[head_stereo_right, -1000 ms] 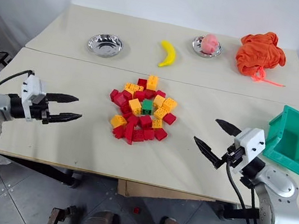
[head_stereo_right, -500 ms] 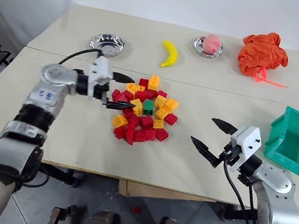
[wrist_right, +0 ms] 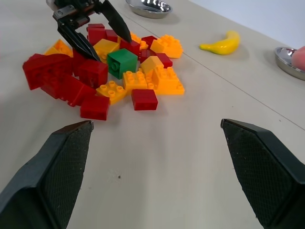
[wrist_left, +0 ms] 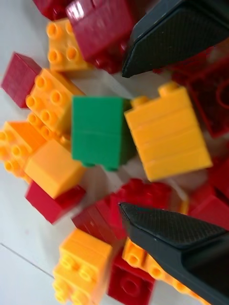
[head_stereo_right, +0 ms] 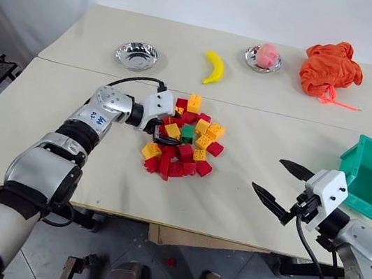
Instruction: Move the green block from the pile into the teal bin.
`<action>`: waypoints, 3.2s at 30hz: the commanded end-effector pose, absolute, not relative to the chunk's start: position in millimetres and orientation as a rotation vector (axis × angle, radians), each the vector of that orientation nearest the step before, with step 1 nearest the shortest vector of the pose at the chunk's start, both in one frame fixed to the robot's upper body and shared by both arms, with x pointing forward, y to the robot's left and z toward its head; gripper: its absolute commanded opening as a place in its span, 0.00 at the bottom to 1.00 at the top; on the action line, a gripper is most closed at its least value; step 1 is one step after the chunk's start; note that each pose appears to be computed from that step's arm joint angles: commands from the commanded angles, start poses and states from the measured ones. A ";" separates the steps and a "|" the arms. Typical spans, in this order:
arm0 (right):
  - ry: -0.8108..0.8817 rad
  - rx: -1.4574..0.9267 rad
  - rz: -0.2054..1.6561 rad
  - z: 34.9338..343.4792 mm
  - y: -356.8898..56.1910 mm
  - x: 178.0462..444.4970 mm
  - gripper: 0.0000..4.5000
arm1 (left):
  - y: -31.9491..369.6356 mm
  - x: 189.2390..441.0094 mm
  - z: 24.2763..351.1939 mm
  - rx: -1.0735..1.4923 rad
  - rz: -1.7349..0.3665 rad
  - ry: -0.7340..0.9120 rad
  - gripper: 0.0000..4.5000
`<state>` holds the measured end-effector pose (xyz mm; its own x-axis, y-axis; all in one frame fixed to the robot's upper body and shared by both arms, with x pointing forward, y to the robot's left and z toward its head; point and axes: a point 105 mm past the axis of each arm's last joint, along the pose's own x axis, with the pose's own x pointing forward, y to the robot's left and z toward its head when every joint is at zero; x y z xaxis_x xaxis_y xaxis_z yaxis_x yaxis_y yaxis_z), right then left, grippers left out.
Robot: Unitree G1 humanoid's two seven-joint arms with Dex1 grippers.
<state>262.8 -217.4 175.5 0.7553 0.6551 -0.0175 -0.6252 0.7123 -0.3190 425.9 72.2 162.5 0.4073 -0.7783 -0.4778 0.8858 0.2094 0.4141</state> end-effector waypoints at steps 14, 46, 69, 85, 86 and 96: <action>-0.136 -0.333 0.678 188.3 -215.9 252.8 1.00 | 49.0 427.9 187.7 0.714 -1.191 0.124 0.46; -0.029 -0.284 0.399 167.4 -251.3 219.6 1.00 | -41.3 368.7 211.7 0.335 -1.555 -0.314 1.00; 0.135 -0.498 0.705 165.3 -213.6 373.1 1.00 | 166.1 312.0 169.1 0.352 -1.256 -0.111 1.00; 0.123 -0.418 0.860 154.0 -205.1 386.8 0.40 | 146.7 304.8 165.3 0.319 -1.339 -0.116 1.00; 0.111 -0.409 0.845 153.0 -207.8 384.8 0.40 | 144.2 305.3 165.6 0.317 -1.346 -0.122 1.00; -0.147 -0.291 0.632 192.9 -247.9 342.6 0.40 | 110.7 303.3 176.1 0.259 -1.436 -0.213 1.00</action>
